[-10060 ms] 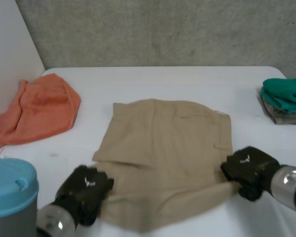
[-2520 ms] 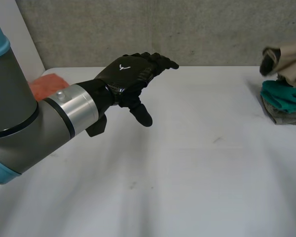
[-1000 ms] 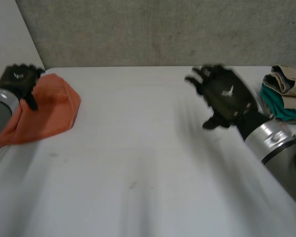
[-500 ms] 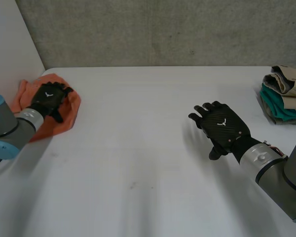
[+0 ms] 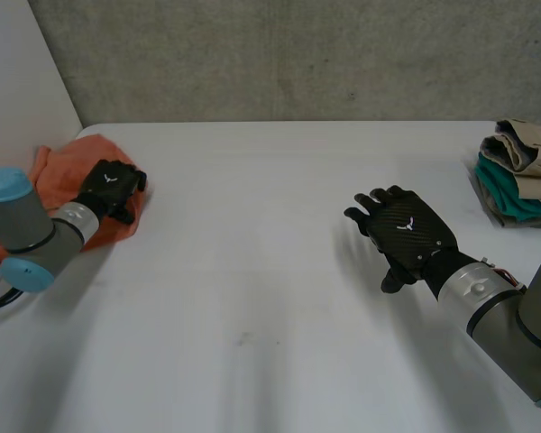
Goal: Fold the laundry.
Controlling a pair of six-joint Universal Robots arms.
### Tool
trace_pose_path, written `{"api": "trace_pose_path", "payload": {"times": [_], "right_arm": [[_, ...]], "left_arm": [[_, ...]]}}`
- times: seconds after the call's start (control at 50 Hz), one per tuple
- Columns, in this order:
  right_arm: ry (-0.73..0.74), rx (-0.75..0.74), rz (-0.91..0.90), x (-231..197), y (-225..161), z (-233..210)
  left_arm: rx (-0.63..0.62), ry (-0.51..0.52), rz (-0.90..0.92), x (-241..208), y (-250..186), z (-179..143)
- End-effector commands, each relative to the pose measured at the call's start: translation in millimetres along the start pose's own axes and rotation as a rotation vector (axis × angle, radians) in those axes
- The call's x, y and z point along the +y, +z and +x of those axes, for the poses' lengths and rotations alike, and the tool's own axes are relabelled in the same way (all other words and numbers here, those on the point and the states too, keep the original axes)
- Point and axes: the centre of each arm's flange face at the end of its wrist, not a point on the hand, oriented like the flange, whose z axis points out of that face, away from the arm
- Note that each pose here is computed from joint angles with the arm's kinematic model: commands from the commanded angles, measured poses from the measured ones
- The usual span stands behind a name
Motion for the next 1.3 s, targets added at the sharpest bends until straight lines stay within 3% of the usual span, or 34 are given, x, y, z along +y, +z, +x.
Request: {"api": "trace_pose_path", "payload": {"times": [0.02, 0.12, 0.24, 0.28, 0.36, 0.48, 0.5, 0.56, 0.64, 0.74, 0.84, 0.98, 1.3], "right_arm": [[0.0, -0.002, -0.001, 0.0, -0.2, -0.7], [0.004, -0.004, -0.004, 1.3, 0.1, -1.3], [0.005, -0.003, -0.006, 1.6, 0.0, -1.0], [0.005, -0.003, -0.006, 1.6, 0.0, -1.0], [0.005, -0.003, -0.006, 1.4, 0.1, -0.8], [0.005, -0.002, -0.007, 1.6, 0.1, -0.3], [0.005, -0.002, -0.007, 1.6, 0.1, -0.3], [0.006, -0.001, -0.008, 2.3, -0.1, 0.2], [0.007, -0.002, -0.01, 2.4, -0.2, 0.1], [0.004, -0.002, -0.009, 2.6, -0.2, 0.5], [0.008, 0.006, -0.016, 5.2, -0.5, 4.0], [0.005, 0.01, -0.016, 5.7, -0.2, 6.0], [0.004, 0.01, -0.016, 5.7, -0.2, 6.0]], "left_arm": [[0.005, -0.004, -0.008, 5.6, 1.9, 2.6], [0.003, 0.0, -0.011, 7.9, 2.9, 3.0], [-0.059, 0.115, -0.042, 7.5, 3.5, 0.3], [-0.085, 0.172, -0.051, -0.5, 3.1, 3.9], [-0.09, 0.185, -0.022, -31.5, -0.8, 13.7], [-0.067, 0.036, 0.065, -94.1, -25.4, 22.5], [-0.043, -0.055, 0.099, -116.4, -37.0, 30.1], [0.009, -0.184, 0.153, -147.9, -54.5, 44.2], [0.036, -0.262, 0.242, -182.1, -71.2, 47.2], [-0.032, -0.197, 0.243, -164.2, -56.1, 30.3], [-0.039, -0.104, 0.123, -132.2, -57.4, 23.8], [0.032, -0.136, 0.022, -121.2, -72.2, 41.3], [0.102, -0.092, -0.015, -111.8, -76.0, 69.1]]}}
